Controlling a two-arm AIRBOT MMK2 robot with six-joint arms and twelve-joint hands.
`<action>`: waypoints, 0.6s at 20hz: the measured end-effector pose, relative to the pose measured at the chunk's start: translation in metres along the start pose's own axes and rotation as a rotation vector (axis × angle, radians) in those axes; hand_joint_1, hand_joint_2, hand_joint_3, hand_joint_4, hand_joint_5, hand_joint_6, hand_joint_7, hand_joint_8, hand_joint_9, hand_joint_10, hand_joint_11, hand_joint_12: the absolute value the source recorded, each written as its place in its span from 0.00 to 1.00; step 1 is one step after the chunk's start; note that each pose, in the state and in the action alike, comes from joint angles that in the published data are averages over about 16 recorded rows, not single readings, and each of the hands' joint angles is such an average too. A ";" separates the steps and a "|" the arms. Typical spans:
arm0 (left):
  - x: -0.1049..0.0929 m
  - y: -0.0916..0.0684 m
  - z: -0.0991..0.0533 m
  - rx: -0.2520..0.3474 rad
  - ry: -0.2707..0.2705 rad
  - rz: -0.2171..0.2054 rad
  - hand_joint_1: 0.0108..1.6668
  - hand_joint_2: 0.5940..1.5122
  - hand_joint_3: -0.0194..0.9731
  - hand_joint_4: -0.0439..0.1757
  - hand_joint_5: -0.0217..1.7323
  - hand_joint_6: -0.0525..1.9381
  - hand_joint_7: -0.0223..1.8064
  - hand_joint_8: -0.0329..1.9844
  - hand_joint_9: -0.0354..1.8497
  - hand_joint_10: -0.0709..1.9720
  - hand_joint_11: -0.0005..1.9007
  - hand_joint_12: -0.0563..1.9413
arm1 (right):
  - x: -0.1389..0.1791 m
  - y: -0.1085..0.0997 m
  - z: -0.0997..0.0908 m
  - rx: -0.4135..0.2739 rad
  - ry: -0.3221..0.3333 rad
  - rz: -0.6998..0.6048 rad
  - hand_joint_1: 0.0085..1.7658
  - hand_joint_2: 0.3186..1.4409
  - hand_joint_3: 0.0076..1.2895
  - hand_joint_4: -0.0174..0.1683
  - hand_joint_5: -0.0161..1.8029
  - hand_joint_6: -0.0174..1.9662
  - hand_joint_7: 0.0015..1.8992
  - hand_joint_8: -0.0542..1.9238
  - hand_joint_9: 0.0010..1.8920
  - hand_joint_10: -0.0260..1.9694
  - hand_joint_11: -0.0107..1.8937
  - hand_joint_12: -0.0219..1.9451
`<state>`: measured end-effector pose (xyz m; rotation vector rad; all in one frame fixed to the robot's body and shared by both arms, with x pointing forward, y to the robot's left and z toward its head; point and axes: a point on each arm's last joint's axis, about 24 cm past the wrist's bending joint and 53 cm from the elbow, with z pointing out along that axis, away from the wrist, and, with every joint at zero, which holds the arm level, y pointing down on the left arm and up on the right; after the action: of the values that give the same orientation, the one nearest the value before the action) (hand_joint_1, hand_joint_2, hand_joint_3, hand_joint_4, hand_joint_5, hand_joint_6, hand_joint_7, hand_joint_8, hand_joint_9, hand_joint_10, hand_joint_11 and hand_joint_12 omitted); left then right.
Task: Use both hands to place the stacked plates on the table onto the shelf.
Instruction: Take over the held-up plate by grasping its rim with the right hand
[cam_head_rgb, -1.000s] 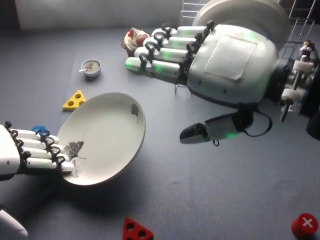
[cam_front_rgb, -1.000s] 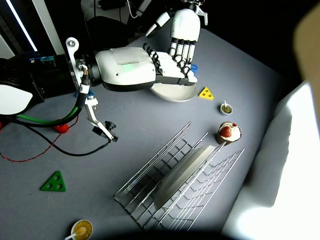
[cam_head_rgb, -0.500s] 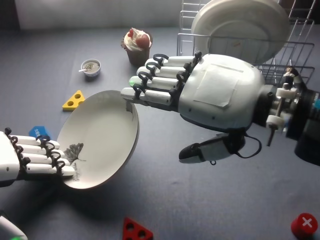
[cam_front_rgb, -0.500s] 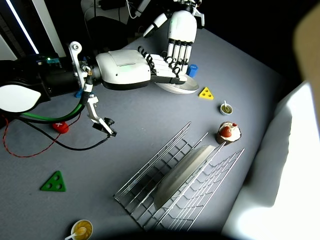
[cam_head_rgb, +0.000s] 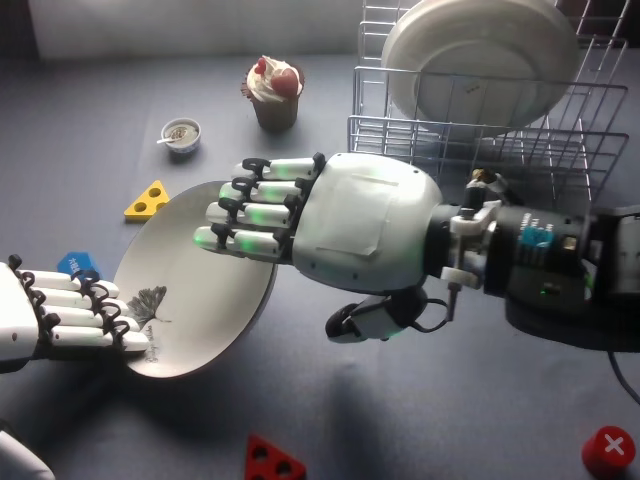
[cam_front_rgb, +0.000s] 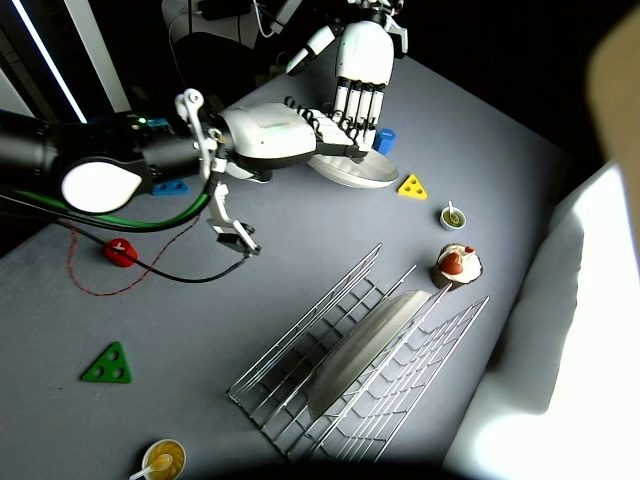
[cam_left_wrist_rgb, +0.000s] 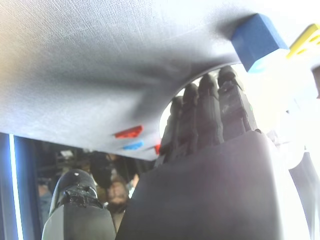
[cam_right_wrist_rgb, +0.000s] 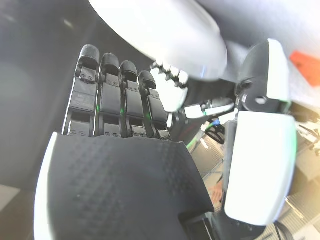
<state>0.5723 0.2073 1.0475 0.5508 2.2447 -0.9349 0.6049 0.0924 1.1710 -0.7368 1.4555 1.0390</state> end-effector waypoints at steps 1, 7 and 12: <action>-0.001 0.000 0.000 0.001 -0.001 0.000 0.01 0.36 0.02 0.18 0.06 0.02 0.07 0.01 0.07 0.03 0.03 0.02 | 0.003 0.002 0.005 -0.006 0.007 -0.005 0.52 0.50 0.00 0.11 0.10 0.01 0.10 0.03 0.12 0.01 0.14 0.02; -0.003 -0.001 0.001 0.004 -0.007 0.003 0.02 0.36 0.02 0.18 0.06 0.02 0.07 0.01 0.07 0.03 0.03 0.02 | 0.018 0.008 0.030 -0.023 0.039 -0.021 0.56 0.48 0.00 0.11 0.12 0.02 0.12 0.03 0.12 0.01 0.14 0.02; -0.005 -0.002 0.001 0.007 -0.012 0.002 0.02 0.36 0.02 0.18 0.06 0.02 0.07 0.01 0.07 0.03 0.04 0.02 | 0.020 0.017 0.044 -0.041 0.046 -0.029 0.62 0.51 0.00 0.10 0.22 0.04 0.20 0.05 0.21 0.04 0.22 0.09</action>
<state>0.5746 0.2043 1.0513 0.5492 2.2309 -0.9429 0.6052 0.1411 1.1565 -0.8136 1.4624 1.0389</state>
